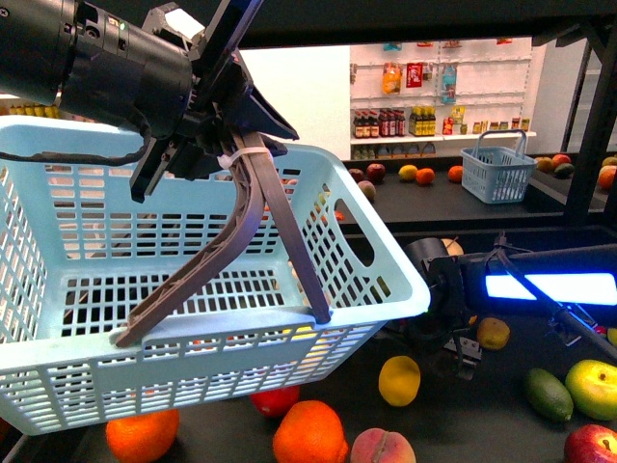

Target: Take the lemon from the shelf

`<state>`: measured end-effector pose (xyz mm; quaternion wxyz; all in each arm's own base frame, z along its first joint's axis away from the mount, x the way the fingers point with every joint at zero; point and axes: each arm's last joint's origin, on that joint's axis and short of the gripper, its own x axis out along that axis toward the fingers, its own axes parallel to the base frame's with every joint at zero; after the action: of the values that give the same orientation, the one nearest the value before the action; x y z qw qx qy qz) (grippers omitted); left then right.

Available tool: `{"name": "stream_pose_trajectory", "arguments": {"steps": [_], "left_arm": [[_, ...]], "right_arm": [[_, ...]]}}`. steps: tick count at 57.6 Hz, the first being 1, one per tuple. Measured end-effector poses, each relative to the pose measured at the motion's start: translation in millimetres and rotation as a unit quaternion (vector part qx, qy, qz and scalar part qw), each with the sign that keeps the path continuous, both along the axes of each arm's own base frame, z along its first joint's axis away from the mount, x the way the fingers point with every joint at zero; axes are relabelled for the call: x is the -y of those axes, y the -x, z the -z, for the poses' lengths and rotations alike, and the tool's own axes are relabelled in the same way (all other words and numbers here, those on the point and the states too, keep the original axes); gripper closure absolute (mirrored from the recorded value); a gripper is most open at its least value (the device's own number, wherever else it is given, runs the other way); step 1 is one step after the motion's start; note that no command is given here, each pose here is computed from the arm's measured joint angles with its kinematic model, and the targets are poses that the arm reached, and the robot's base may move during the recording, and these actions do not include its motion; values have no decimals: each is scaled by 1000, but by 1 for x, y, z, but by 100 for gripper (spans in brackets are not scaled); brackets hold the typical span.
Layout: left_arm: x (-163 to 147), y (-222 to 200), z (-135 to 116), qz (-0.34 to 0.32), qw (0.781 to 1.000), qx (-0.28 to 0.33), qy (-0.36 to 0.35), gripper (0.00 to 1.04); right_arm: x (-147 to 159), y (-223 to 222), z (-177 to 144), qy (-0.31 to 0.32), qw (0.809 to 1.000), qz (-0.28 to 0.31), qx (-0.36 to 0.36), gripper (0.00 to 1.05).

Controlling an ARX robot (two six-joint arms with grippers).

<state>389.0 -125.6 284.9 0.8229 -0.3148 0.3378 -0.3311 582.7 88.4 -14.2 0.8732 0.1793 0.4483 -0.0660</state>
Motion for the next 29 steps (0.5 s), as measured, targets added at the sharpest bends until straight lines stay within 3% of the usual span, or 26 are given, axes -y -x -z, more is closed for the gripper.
{"name": "stream_pose_trajectory", "arguments": {"steps": [12,29], "left_arm": [[0,0,0,0,1000,0,0,91],[0,0,0,0,1000,0,0,91]], "right_arm": [[1,2,19,7,1000,4,-14,2],[-1,-2,11,7,1000,2,4,2]]}}
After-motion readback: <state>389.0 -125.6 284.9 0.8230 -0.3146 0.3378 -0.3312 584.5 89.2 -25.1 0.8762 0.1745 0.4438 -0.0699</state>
